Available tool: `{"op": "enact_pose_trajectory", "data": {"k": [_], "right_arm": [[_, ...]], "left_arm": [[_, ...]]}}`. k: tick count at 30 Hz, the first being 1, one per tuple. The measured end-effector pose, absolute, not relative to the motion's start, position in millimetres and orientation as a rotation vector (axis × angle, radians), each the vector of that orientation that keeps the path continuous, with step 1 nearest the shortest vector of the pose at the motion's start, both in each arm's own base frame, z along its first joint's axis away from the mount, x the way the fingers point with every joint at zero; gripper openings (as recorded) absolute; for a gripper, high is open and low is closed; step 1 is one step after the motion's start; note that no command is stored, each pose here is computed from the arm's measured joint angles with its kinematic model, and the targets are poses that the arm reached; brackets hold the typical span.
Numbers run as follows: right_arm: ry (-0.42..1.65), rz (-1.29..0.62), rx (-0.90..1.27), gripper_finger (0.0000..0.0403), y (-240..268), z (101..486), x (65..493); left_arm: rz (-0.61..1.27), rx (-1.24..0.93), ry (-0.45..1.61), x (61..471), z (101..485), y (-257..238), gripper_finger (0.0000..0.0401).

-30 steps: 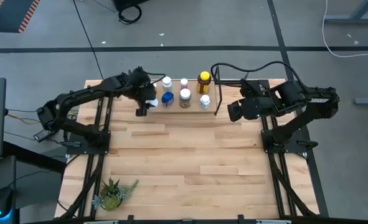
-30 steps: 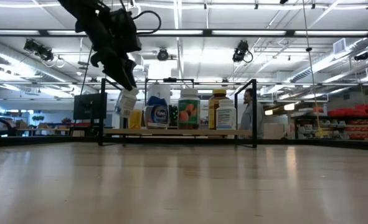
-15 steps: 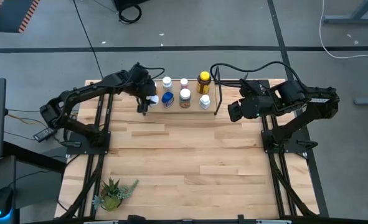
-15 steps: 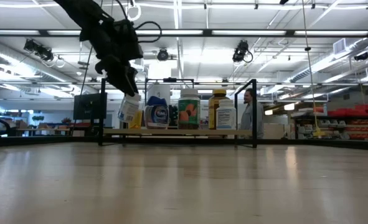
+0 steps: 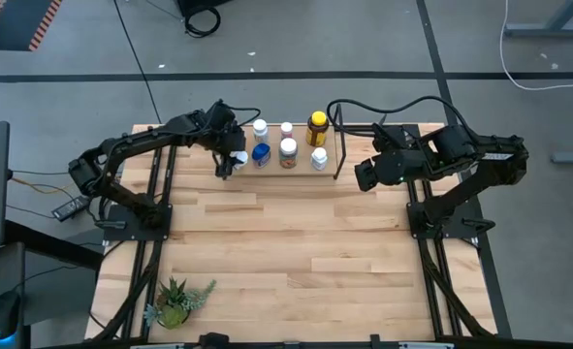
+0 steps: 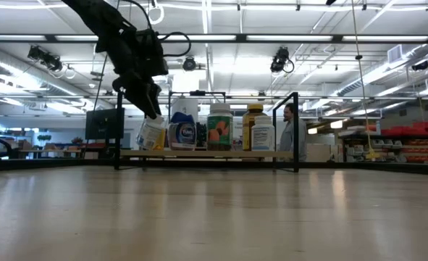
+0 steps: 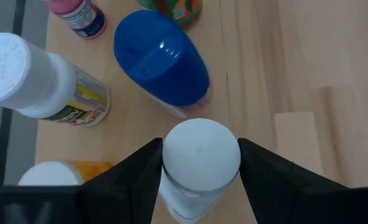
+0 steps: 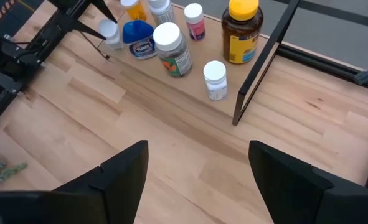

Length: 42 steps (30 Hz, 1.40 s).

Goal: Pick and place medicine bottles onto shelf by color
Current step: Put the white pill bottle on the shelf

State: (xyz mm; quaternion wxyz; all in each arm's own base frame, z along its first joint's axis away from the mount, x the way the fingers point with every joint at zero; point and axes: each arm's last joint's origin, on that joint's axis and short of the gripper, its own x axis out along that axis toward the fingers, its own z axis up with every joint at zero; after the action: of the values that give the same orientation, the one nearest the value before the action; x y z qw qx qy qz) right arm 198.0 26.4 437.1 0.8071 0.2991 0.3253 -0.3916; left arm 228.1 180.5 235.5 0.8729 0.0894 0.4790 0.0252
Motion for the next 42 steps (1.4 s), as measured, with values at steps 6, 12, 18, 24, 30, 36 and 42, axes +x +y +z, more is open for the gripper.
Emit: {"op": "enact_pose_trajectory", "data": {"k": [6, 12, 18, 24, 30, 36, 42], "right_arm": [[0.699, -0.835, 0.633, 0.0282, 26.4, 437.1, 198.0], [0.699, -0.835, 0.633, 0.0282, 26.4, 437.1, 198.0], [0.701, -0.832, 0.636, 0.0282, 26.5, 437.1, 198.0], [0.702, -0.832, 0.635, 0.0282, 26.5, 437.1, 198.0], [0.702, -0.832, 0.636, 0.0282, 26.5, 437.1, 198.0], [0.704, -0.83, 0.637, 0.0282, 26.6, 437.0, 198.0], [0.704, -0.83, 0.637, 0.0282, 26.6, 437.0, 198.0]], "left_arm": [[0.097, 0.212, 1.028, 227.8, 235.6, 182.1, 0.0225], [0.105, 0.216, 1.035, 227.5, 235.5, 182.3, 0.0239], [0.124, 0.225, 1.051, 227.1, 235.3, 182.9, 0.0249], [0.153, 0.239, 1.075, 226.3, 235.1, 183.7, 0.0246], [0.164, 0.245, 1.084, 226.0, 235.0, 184.0, 0.0245], [0.17, 0.247, 1.088, 225.9, 235.0, 184.2, 0.0239], [0.166, 0.25, 1.088, 226.8, 235.0, 183.0, 0.024]]}}
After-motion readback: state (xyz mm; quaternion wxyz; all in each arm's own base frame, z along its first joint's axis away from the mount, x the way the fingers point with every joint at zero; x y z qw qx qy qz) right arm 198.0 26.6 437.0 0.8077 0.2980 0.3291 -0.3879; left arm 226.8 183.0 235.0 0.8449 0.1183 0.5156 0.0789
